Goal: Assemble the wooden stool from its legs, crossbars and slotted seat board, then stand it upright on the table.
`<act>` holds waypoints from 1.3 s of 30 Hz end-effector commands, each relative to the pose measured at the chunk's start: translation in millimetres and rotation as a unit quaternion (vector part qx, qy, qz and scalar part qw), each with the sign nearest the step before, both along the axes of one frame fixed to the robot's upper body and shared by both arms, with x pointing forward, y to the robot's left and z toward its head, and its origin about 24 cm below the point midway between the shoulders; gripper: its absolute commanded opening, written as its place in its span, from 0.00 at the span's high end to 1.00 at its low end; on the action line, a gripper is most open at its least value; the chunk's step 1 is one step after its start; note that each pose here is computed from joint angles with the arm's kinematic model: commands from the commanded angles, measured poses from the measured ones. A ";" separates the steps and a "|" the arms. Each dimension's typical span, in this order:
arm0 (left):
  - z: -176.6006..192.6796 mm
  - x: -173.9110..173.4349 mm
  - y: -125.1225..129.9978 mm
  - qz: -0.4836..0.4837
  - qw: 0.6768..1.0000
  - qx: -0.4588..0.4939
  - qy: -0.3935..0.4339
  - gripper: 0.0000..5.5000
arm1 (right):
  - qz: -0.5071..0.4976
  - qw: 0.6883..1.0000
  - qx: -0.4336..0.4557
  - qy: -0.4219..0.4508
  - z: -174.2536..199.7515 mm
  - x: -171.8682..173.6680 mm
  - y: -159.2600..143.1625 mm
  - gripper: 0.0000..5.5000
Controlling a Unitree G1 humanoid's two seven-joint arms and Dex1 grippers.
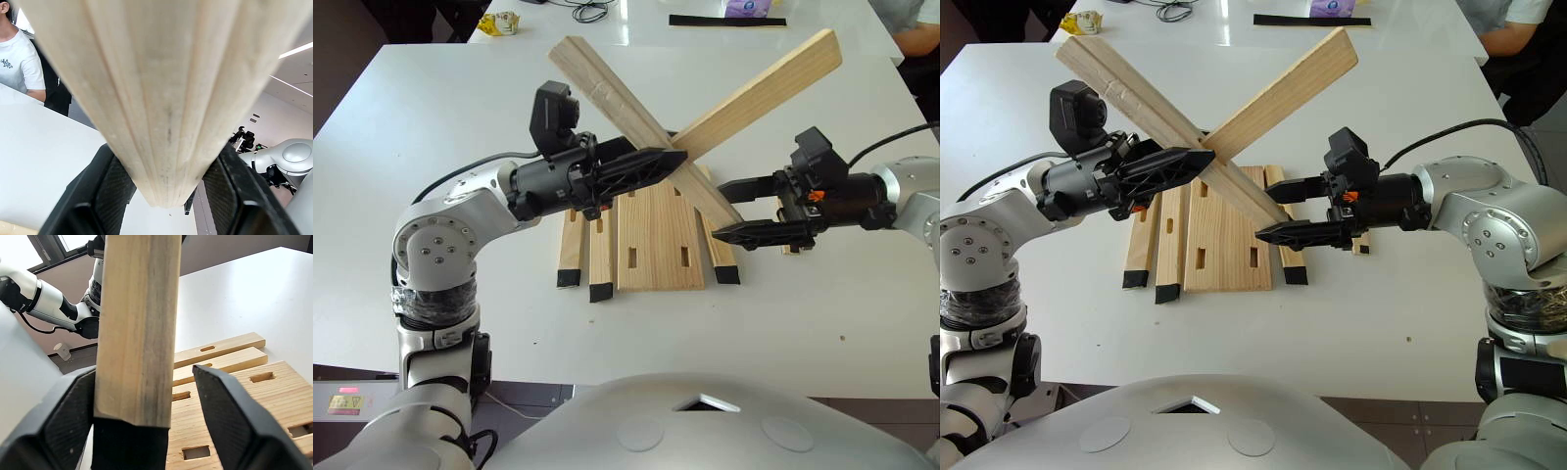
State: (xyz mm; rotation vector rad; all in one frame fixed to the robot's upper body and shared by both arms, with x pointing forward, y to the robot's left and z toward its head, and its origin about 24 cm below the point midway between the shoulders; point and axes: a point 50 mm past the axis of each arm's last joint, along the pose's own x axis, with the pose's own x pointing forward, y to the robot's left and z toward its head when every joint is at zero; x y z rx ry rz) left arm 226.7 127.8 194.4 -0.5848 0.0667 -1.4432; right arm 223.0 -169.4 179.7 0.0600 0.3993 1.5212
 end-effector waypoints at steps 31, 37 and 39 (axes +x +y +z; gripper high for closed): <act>-36.5 -10.0 66.6 0.101 0.934 0.259 -0.225 0.63 | -0.188 0.977 -0.104 -0.005 -41.1 -9.2 -64.8 0.17; -42.4 -16.2 78.6 0.102 0.927 0.287 -0.221 0.63 | -0.186 0.977 -0.104 -0.006 -38.0 -9.0 -66.9 0.17; -43.0 -17.4 79.7 0.100 0.925 0.290 -0.222 0.63 | -0.190 0.976 -0.105 -0.006 -38.9 -9.8 -66.8 0.17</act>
